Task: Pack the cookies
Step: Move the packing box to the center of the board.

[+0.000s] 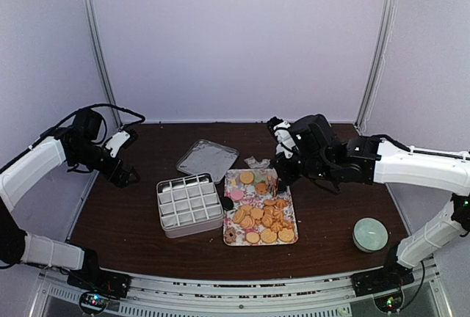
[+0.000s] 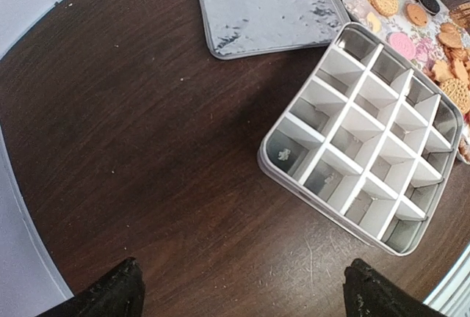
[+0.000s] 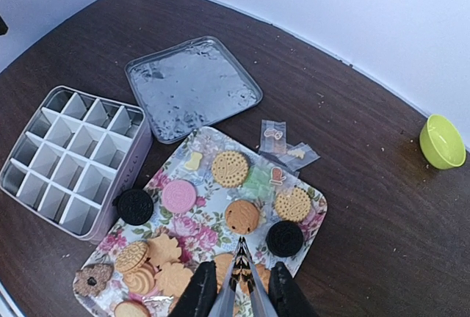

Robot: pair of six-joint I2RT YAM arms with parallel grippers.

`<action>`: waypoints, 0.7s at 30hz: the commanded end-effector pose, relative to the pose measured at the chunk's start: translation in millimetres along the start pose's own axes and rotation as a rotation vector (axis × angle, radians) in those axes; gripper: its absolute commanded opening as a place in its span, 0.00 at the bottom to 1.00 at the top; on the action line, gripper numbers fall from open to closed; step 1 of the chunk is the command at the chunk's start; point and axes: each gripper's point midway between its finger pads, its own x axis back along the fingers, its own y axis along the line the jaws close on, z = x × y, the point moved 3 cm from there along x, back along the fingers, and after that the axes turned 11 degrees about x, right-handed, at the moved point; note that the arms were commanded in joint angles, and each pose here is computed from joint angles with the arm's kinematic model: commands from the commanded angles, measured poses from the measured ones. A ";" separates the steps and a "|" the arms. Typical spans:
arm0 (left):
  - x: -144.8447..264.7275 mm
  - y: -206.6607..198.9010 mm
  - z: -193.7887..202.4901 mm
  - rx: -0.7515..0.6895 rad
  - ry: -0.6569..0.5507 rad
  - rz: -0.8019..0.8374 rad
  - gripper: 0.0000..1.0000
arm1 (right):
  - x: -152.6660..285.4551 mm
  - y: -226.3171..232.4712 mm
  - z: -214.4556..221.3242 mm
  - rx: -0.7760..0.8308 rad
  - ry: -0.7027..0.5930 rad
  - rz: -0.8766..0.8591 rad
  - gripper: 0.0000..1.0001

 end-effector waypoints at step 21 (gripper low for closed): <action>10.1 0.8 -17.7 -0.006 -0.098 -0.003 0.97 | -58.3 10.8 17.8 -0.026 0.071 0.104 0.00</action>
